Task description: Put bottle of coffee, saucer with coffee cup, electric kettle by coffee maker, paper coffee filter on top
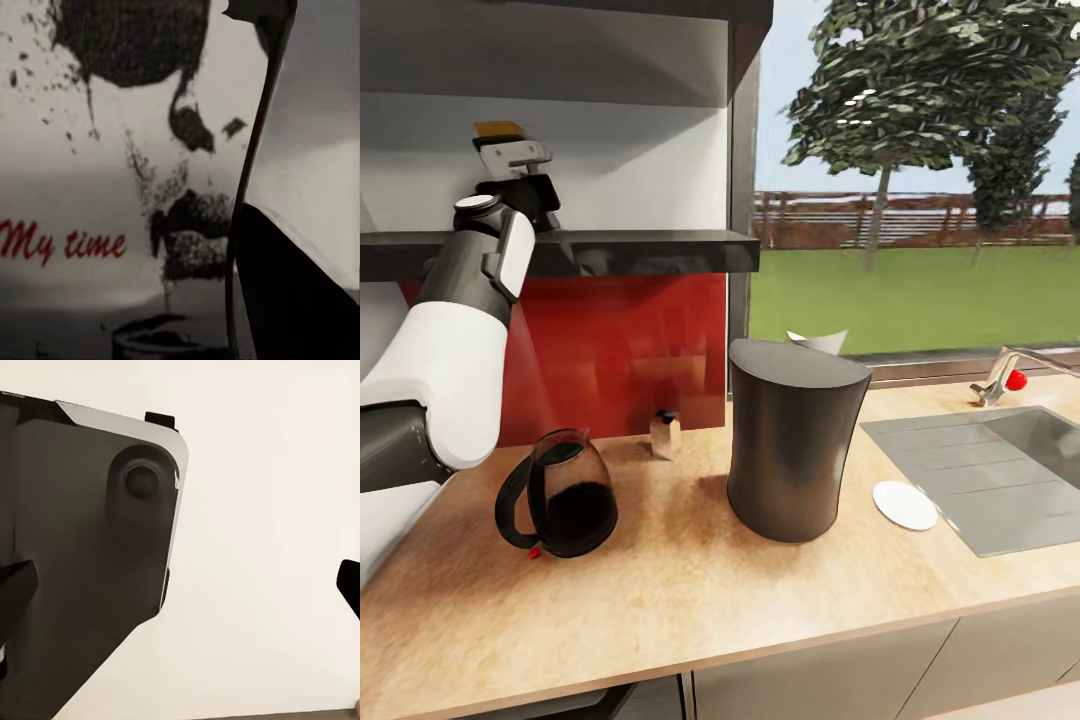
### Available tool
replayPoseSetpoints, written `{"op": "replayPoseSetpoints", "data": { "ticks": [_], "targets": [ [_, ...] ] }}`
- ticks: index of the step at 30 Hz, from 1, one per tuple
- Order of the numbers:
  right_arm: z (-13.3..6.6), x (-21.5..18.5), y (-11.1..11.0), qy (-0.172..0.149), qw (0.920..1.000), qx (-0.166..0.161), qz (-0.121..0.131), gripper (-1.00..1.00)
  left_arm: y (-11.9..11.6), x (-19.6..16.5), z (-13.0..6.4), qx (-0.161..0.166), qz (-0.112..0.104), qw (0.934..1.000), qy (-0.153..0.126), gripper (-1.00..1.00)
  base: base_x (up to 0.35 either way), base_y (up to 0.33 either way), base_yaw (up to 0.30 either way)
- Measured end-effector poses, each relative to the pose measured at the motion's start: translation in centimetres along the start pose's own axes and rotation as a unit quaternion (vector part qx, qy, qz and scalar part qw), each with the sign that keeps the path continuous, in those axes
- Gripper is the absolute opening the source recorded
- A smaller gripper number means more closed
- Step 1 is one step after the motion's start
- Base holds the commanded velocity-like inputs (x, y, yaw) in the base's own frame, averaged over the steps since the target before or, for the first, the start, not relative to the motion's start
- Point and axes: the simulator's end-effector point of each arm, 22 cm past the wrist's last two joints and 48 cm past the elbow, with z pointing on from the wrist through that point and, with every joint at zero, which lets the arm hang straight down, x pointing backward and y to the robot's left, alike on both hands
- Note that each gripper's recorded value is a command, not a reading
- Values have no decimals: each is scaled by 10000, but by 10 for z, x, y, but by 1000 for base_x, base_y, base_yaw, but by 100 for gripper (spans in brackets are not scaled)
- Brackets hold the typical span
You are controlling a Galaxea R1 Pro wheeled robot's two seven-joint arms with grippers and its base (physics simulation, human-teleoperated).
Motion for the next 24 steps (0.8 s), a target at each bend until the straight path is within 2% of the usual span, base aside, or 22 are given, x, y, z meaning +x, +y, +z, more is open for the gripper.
{"op": "replayPoseSetpoints", "data": {
  "ticks": [24],
  "targets": [
    [0, -1, 1, -9, 10000, -4, 2, 100, -1, 0, -1, -1, 85, 10000, -7, -100, 0, 0, 0]
  ]
}}
